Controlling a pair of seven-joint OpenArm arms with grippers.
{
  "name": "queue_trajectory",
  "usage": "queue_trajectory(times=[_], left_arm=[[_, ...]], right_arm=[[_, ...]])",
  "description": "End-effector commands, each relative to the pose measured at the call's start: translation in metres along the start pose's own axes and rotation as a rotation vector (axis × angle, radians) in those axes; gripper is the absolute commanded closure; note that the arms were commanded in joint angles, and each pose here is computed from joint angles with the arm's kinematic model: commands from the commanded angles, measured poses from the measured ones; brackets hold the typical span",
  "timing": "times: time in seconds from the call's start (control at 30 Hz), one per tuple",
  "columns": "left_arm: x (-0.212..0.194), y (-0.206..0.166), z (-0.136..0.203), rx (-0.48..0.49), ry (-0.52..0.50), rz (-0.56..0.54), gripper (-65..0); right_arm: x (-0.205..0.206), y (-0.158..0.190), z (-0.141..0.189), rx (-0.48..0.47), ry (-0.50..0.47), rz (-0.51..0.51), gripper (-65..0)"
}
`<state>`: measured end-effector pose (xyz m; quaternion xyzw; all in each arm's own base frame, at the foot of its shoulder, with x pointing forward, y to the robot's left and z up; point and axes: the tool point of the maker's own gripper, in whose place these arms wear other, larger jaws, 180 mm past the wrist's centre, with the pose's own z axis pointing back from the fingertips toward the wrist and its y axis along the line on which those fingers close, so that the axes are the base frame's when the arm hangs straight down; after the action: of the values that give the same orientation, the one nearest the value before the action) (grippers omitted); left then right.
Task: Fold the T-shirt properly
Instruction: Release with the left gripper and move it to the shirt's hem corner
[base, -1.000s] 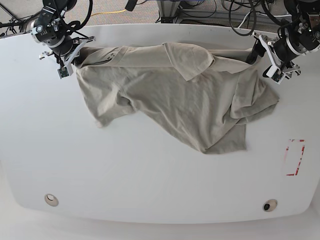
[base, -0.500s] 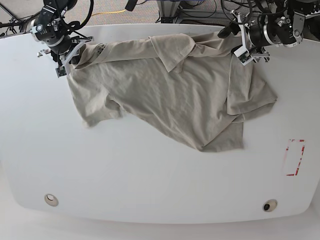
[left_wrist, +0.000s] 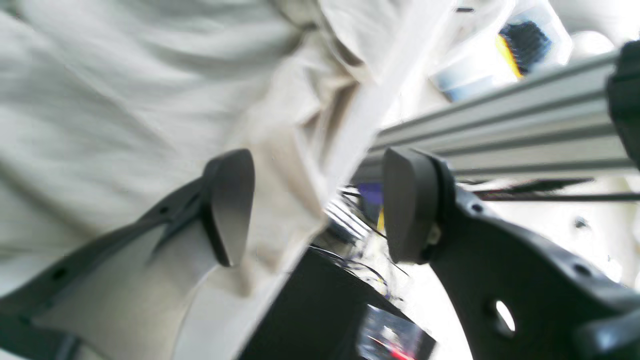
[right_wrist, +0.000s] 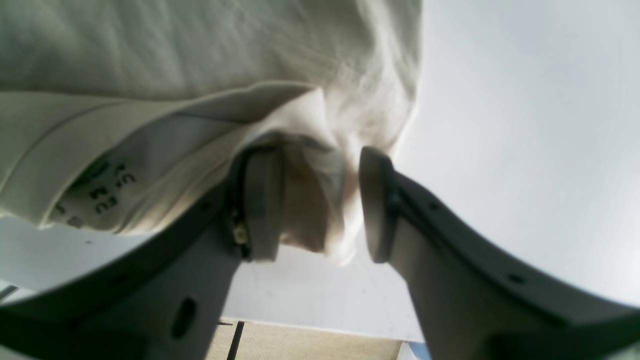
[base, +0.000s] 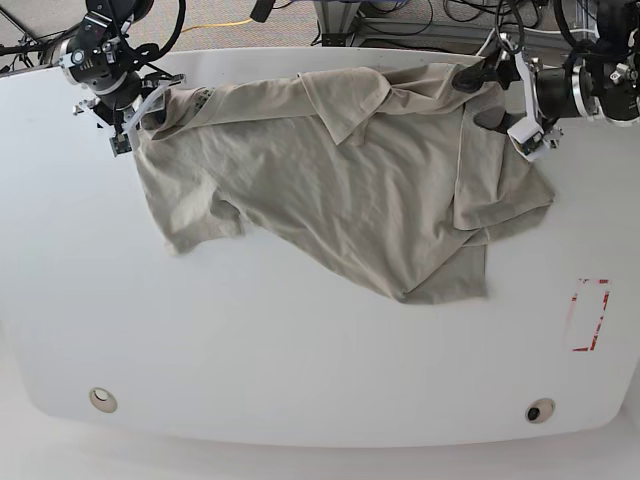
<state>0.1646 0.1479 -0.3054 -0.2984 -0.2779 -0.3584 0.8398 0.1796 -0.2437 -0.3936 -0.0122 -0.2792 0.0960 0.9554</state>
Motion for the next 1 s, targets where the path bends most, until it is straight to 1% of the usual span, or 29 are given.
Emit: queue_trajectory(times=[0.0, 0.07, 0.1, 0.2, 0.27, 0.43, 0.53, 0.57, 0.6, 0.7, 0.77, 0.87, 0.97], left_arm=[[0.025, 0.021, 0.022, 0.081, -0.073, -0.042, -37.2], [0.032, 0.04, 0.035, 0.153, -0.098, -0.045, -37.2], [0.04, 0.049, 0.041, 0.19, -0.126, -0.054, -37.2], [0.063, 0.077, 0.058, 0.298, -0.202, -0.075, -37.5], [0.069, 0.094, 0.065, 0.364, -0.219, -0.083, -37.5], [0.072, 0.13, 0.069, 0.489, -0.223, -0.073, -37.5], [0.079, 0.157, 0.071, 0.59, -0.259, -0.009, -37.6], [0.076, 0.171, 0.071, 0.638, -0.266, 0.047, -37.6], [0.075, 0.181, 0.069, 0.665, -0.275, 0.088, -37.6], [0.07, 0.205, 0.061, 0.707, -0.278, 0.169, -37.8], [0.067, 0.216, 0.055, 0.714, -0.277, 0.207, -37.8], [0.065, 0.231, 0.039, 0.702, -0.29, 0.287, -37.8], [0.059, 0.249, 0.027, 0.693, -0.308, 0.39, -37.8]], right_arm=[[0.012, -0.005, 0.004, -0.014, -0.042, 0.01, -34.2], [0.013, -0.005, 0.004, -0.014, -0.044, 0.01, -38.7], [0.013, -0.005, 0.004, -0.014, -0.044, 0.01, -39.6], [0.014, -0.005, 0.003, -0.015, -0.047, 0.01, -38.7], [0.014, -0.006, 0.003, -0.016, -0.046, 0.011, -38.5], [0.017, -0.006, 0.003, -0.016, -0.054, 0.012, -38.5], [0.017, -0.006, 0.003, -0.017, -0.053, 0.011, -38.5], [0.017, -0.007, 0.003, -0.019, -0.053, 0.01, -38.5], [0.018, -0.007, 0.003, -0.019, -0.055, 0.01, -38.5], [0.019, -0.007, 0.003, -0.02, -0.058, 0.01, -38.5], [0.019, -0.007, 0.003, -0.02, -0.058, 0.01, -38.5], [0.019, -0.007, 0.003, -0.019, -0.057, 0.009, -38.5], [0.019, -0.007, 0.003, -0.019, -0.057, 0.009, -38.5]])
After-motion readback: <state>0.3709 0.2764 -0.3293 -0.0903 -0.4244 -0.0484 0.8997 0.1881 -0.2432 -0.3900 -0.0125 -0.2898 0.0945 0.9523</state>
